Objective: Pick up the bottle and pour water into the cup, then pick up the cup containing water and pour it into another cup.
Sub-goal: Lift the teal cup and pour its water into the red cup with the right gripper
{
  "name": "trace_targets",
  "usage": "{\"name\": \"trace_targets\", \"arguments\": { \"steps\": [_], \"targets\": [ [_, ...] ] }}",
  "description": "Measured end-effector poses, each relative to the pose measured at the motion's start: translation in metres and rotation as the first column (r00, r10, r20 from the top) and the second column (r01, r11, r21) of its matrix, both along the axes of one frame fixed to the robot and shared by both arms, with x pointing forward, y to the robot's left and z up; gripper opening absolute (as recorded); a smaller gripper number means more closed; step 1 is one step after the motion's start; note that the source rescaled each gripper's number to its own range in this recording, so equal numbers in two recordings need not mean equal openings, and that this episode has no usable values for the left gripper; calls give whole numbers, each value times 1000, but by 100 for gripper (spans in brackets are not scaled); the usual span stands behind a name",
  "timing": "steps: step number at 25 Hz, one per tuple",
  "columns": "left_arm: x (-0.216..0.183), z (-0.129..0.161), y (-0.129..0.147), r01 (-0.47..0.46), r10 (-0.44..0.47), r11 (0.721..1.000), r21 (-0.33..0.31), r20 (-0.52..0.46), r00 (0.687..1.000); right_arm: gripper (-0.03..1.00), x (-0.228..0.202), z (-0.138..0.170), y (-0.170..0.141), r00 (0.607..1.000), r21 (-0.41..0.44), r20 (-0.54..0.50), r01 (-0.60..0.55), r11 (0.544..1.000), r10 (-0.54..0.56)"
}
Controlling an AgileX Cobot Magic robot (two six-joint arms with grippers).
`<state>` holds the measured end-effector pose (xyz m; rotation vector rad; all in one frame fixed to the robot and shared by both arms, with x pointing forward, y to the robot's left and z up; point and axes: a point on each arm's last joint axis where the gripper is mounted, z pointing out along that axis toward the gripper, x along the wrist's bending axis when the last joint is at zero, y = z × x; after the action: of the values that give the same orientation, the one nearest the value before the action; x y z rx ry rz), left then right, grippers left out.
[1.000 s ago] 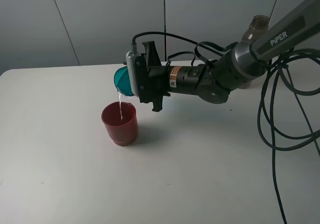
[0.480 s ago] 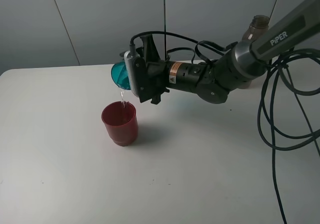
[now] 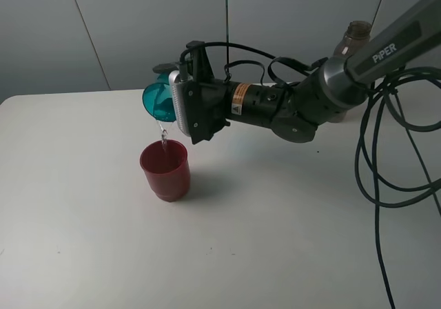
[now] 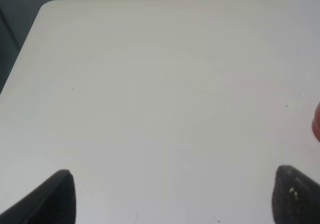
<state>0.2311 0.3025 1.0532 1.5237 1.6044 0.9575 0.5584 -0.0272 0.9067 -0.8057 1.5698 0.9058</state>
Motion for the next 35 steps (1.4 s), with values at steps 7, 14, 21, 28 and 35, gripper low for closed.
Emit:
{"name": "trace_targets", "arguments": {
  "steps": [7,14,21,28,35],
  "targets": [
    [0,0,0,0,0,1000,0,0,1000,4,-2,7,1,997,46,70,-28,999,25],
    [0,0,0,0,0,1000,0,0,1000,4,-2,8,2,986,3,165,-36,999,35],
    [0,0,0,0,0,1000,0,0,1000,4,-2,9,2,963,-37,263,-41,998,49],
    [0,0,0,0,0,1000,0,0,1000,4,-5,13,3,943,-23,323,-73,997,77],
    [0,0,0,1,-1,1000,2,0,1000,4,-5,14,3,922,-47,377,-73,996,86]
  ]
}}
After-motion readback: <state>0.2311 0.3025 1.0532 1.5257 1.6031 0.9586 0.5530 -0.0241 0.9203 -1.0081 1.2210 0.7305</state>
